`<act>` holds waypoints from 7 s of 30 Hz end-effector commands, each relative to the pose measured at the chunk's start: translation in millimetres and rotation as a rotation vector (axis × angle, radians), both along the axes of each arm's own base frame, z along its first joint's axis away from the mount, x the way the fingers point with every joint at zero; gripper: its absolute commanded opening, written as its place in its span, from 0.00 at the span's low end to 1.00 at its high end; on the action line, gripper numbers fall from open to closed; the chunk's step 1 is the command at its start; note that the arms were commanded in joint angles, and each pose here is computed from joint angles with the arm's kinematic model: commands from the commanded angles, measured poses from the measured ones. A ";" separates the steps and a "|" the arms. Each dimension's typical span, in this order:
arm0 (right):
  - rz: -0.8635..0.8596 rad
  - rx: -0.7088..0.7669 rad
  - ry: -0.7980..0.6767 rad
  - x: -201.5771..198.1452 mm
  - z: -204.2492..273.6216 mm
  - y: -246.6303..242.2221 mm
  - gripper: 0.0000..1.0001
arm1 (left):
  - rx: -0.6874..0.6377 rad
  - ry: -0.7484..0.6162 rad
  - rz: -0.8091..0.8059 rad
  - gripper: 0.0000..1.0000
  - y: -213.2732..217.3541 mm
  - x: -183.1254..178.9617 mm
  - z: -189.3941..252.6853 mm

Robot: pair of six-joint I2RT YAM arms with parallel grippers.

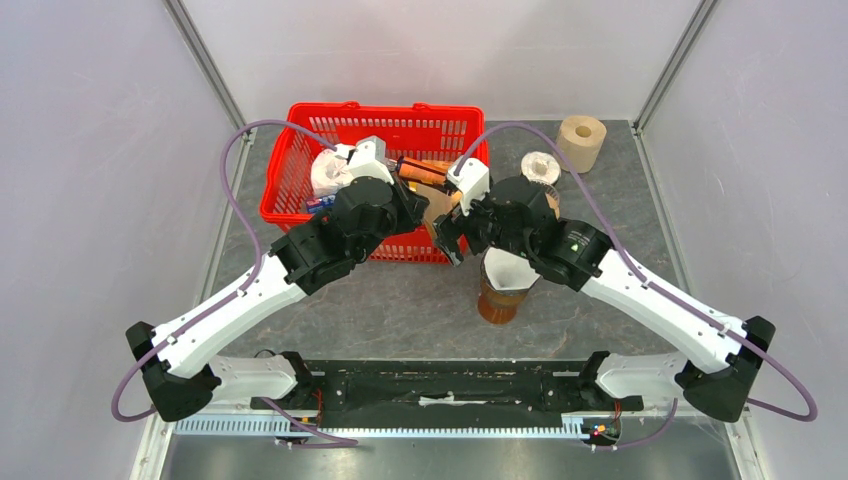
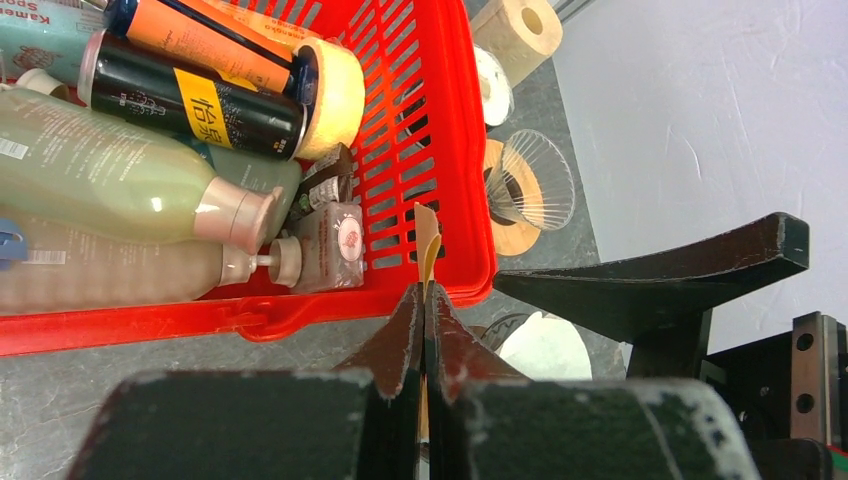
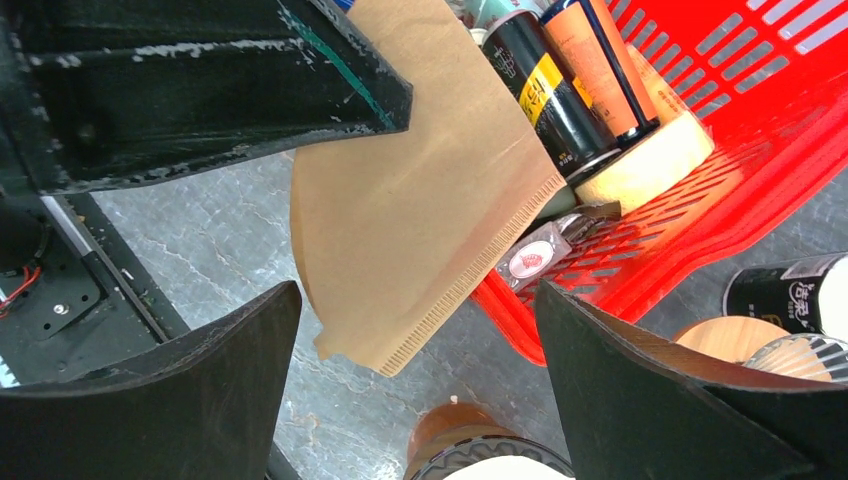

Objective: Place the coffee filter in the dripper

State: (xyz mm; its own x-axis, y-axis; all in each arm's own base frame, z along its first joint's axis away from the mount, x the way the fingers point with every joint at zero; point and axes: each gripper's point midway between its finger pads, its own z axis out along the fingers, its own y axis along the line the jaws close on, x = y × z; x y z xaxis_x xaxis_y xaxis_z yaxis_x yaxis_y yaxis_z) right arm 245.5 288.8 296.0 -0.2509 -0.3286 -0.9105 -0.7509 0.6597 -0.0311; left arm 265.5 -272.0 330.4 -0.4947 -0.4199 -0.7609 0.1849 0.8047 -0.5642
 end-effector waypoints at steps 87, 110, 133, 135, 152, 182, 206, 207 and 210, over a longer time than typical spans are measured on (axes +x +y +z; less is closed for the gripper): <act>-0.348 0.253 0.156 -18.9 41.0 -12.4 0.00 | -0.029 -0.085 0.000 0.52 -9.0 -22.4 -7.2; -0.543 0.217 0.051 5.4 41.8 -46.2 0.00 | 0.022 -0.015 0.045 0.05 -12.7 -16.4 -22.8; -0.660 0.110 -0.032 16.2 48.4 -77.3 0.00 | 0.117 0.019 -0.077 0.31 -18.5 -31.7 -24.2; -0.645 0.122 -0.022 15.1 50.4 -75.2 0.00 | 0.106 0.003 -0.139 0.47 -26.7 -36.8 -18.6; -0.795 0.150 0.099 59.6 61.5 -155.8 0.00 | -0.014 -0.167 -0.271 0.87 6.9 -74.2 16.5; -0.944 0.305 0.562 123.7 -49.8 -234.2 0.00 | 0.104 -0.027 -0.180 0.90 28.6 -72.9 -68.2; -0.946 0.197 0.618 109.4 -60.4 -240.9 0.13 | 0.128 -0.021 -0.178 0.91 24.9 -69.2 -68.3; -0.944 0.194 0.627 109.7 -63.0 -240.3 0.13 | 0.127 -0.021 -0.178 0.91 24.7 -69.4 -68.0; -0.931 0.182 0.643 111.7 -68.1 -239.0 0.20 | 0.130 -0.022 -0.177 0.92 25.6 -69.4 -67.8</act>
State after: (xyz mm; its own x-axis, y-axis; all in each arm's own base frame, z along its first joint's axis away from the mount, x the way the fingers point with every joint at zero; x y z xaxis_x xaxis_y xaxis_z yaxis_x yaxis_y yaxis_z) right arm 351.9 51.4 217.9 -0.7669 0.3803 -0.5170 0.2200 0.9125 0.3449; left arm 192.8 -244.9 245.0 -0.5550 -0.1777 -0.8126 0.3482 0.8376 -0.4210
